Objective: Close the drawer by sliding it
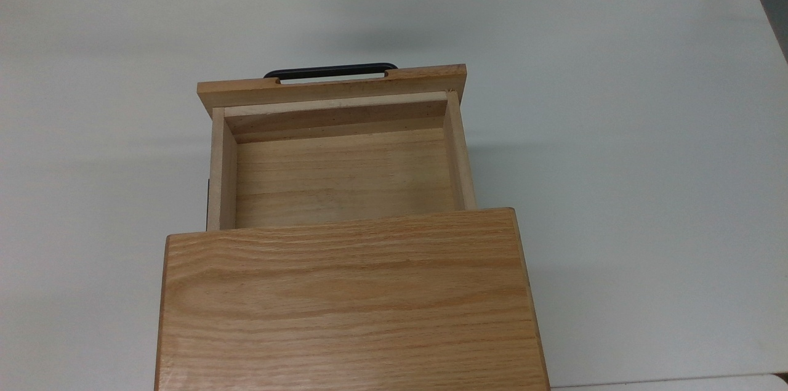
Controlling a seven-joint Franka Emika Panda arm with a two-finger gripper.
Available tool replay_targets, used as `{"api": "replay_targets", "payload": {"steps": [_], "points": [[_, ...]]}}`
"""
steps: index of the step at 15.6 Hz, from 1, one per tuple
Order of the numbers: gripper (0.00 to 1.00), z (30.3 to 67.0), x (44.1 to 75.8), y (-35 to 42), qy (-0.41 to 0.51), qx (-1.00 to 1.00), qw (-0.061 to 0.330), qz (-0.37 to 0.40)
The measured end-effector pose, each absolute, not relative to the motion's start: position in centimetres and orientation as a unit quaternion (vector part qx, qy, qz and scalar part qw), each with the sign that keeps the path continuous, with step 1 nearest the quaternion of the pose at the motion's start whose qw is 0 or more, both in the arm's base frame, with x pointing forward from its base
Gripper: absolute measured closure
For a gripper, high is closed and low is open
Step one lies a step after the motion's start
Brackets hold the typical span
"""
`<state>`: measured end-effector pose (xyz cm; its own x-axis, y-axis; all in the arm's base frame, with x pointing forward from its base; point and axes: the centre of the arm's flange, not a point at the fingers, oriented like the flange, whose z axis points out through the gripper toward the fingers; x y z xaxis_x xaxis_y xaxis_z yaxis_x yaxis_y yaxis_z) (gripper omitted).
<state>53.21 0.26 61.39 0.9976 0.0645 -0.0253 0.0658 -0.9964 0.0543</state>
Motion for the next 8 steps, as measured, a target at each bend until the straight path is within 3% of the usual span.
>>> {"api": "replay_targets", "payload": {"steps": [8], "points": [[0.02, 61.1, 53.47, 0.17, 0.017, 0.999, 0.028, -0.013]]}}
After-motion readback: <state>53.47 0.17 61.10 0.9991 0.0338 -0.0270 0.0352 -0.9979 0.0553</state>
